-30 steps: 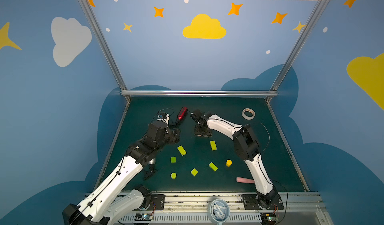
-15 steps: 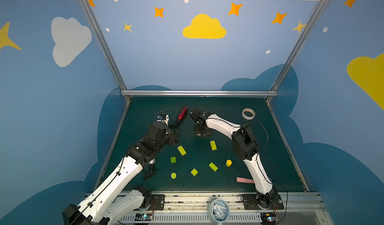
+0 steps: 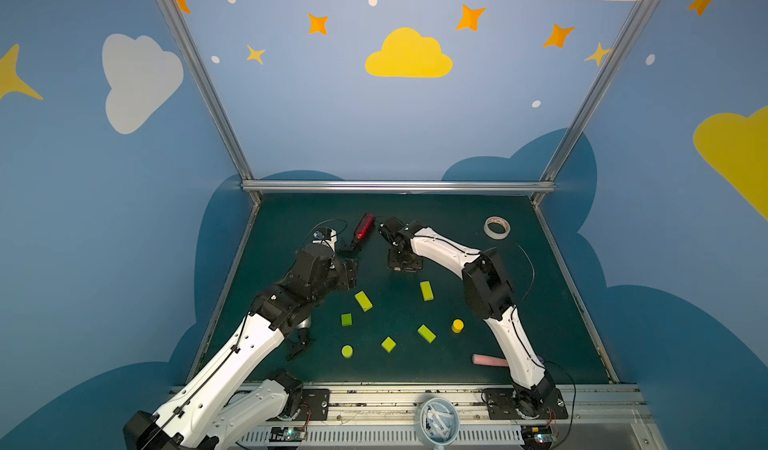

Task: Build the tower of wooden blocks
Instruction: 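Lower the held block onto the other block and open the right gripper, then lift the right gripper off the stack while the left gripper approaches a lime-green block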

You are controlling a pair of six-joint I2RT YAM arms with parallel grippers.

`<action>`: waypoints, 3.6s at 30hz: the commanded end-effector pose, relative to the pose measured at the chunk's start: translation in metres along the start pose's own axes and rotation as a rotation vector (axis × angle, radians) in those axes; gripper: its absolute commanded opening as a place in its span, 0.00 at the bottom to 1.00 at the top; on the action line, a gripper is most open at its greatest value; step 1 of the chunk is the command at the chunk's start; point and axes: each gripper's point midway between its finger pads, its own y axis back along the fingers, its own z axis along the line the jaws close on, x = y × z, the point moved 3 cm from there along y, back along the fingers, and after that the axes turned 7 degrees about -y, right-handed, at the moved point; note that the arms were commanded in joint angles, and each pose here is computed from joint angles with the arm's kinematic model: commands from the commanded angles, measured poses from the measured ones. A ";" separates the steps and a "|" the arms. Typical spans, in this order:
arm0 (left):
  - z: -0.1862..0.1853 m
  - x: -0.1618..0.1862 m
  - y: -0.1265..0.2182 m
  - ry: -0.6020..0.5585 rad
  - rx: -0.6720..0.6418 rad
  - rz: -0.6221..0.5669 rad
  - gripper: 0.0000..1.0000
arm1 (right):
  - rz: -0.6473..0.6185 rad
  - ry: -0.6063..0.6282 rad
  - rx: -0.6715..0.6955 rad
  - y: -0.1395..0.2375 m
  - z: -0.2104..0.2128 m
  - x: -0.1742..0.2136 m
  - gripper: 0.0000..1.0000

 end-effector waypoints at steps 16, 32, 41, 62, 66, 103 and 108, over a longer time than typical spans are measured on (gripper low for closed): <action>0.006 0.006 0.001 -0.013 -0.026 0.007 0.75 | 0.043 0.009 0.047 -0.022 -0.001 0.014 0.75; 0.007 0.007 0.002 -0.012 -0.025 0.004 0.76 | 0.045 0.011 0.040 -0.020 0.000 0.013 0.85; 0.007 0.007 0.003 -0.009 -0.026 0.002 0.76 | 0.023 0.025 -0.006 -0.005 0.004 0.008 0.89; 0.007 0.007 0.004 0.000 -0.019 0.001 0.76 | -0.061 0.042 0.008 0.041 -0.007 -0.008 0.89; 0.006 0.007 0.005 0.003 -0.015 -0.001 0.76 | -0.072 0.046 -0.013 0.053 -0.005 -0.010 0.89; -0.013 0.074 -0.081 0.160 -0.061 0.604 0.63 | 0.024 0.029 -0.286 0.099 -0.113 0.046 0.00; -0.013 0.108 -0.098 0.252 -0.107 0.759 0.62 | 0.023 0.021 -0.272 0.093 -0.121 0.051 0.00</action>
